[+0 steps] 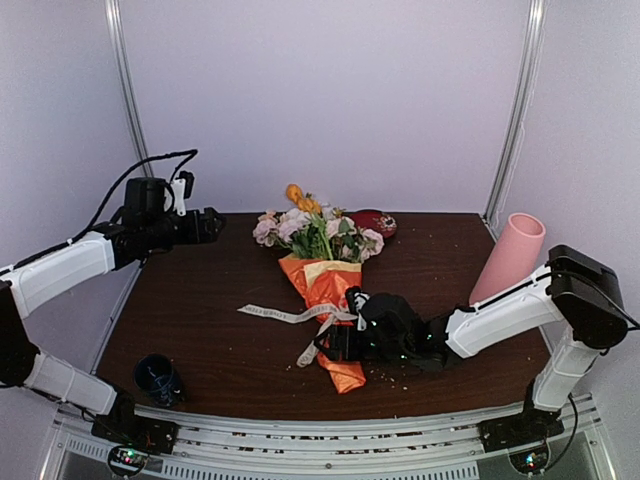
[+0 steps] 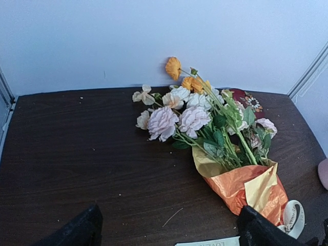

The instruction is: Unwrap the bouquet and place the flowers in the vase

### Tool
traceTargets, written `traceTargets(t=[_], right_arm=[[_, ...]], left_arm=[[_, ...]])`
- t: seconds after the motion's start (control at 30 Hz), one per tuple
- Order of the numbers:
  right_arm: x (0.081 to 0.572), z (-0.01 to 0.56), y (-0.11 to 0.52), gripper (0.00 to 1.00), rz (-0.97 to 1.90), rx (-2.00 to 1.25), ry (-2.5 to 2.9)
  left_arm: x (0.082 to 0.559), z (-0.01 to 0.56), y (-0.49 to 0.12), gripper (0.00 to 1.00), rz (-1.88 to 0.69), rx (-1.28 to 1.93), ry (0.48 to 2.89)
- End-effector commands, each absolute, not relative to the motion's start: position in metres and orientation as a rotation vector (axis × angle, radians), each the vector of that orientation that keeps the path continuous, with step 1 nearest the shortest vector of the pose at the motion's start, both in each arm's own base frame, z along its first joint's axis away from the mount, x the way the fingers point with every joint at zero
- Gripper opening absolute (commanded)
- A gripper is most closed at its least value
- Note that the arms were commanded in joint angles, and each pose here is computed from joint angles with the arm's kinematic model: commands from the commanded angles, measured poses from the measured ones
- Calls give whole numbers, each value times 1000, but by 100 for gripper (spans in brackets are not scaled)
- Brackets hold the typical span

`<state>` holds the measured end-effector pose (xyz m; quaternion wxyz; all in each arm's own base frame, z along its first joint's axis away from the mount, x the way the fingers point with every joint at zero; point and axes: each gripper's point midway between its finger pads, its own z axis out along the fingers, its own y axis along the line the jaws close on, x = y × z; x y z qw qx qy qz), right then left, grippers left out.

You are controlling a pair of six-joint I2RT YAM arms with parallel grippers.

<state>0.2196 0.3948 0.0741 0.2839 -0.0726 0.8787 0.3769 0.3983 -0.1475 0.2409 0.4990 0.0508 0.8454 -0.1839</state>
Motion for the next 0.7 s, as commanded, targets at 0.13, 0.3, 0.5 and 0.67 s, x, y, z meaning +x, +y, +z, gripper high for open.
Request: traceTargets(t=[0.13,0.3,0.5,0.67], right_arm=[[220,107,415,80,1135,-205,2263],[241,157,376,81,883,-191,2163],[273,210,328,82,578,-185,2084],[291,225,315,79,498,-208,2079]], left_arm=[[403,247,-158,93,-513,145,2011],[399,240,-173,92,-534,184,2029],[386,228,-210,91,-530,303,2064],[363,211,-253,88,-518,459,2083]])
